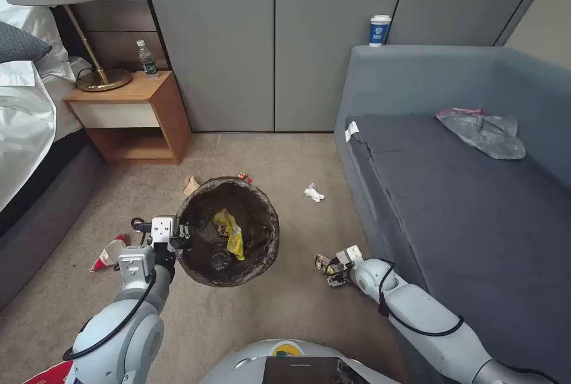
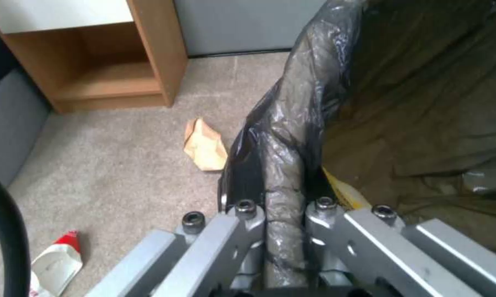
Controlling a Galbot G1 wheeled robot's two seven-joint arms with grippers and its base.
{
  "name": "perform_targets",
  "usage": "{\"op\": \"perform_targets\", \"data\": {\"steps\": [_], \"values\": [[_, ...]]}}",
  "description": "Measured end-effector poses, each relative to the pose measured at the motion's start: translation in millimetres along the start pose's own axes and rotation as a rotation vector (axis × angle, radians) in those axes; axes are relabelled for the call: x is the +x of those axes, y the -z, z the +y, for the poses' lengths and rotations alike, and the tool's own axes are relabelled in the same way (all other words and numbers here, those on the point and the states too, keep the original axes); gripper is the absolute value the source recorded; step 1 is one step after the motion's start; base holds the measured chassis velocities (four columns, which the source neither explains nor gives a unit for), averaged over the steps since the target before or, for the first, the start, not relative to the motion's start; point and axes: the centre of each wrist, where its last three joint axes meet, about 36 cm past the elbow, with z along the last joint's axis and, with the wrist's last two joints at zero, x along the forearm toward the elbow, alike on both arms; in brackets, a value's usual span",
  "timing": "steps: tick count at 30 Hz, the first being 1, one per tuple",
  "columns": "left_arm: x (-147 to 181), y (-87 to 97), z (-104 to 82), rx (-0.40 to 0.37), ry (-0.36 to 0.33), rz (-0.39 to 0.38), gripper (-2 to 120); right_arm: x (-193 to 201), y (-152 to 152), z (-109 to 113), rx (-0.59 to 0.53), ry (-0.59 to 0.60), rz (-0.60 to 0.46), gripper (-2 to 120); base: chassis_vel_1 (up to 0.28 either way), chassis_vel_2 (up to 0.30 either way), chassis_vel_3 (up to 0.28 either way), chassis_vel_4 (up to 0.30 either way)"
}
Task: Pick up the trash bin, then pick up the garbage from the floor and place it into the trash bin.
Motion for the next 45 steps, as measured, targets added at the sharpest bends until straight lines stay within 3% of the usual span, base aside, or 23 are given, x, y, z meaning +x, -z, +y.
{"op": "perform_targets", "data": {"steps": [15, 22, 44, 45], "values": [[-0.2, 0.2, 0.3, 0.001, 0.003, -0.002, 2, -0.1, 0.7, 3.3, 0.006, 0.007, -0.002, 92, 0.000, 0.000, 0.000, 0.000], [0.0, 0.5, -0.1, 0.002, 0.002, -0.003, 2, 1.4, -0.6, 5.8, 0.004, 0.010, -0.004, 78, 0.000, 0.000, 0.000, 0.000], [1.5, 0.8, -1.2, 0.005, 0.002, -0.005, 2, 4.3, -5.6, 8.4, 0.003, -0.014, -0.008, 78, 0.000, 0.000, 0.000, 0.000], [1.6, 0.9, -1.4, 0.006, 0.001, -0.005, 2, 6.5, -6.0, 8.9, 0.002, -0.016, -0.010, 73, 0.000, 0.000, 0.000, 0.000]]}}
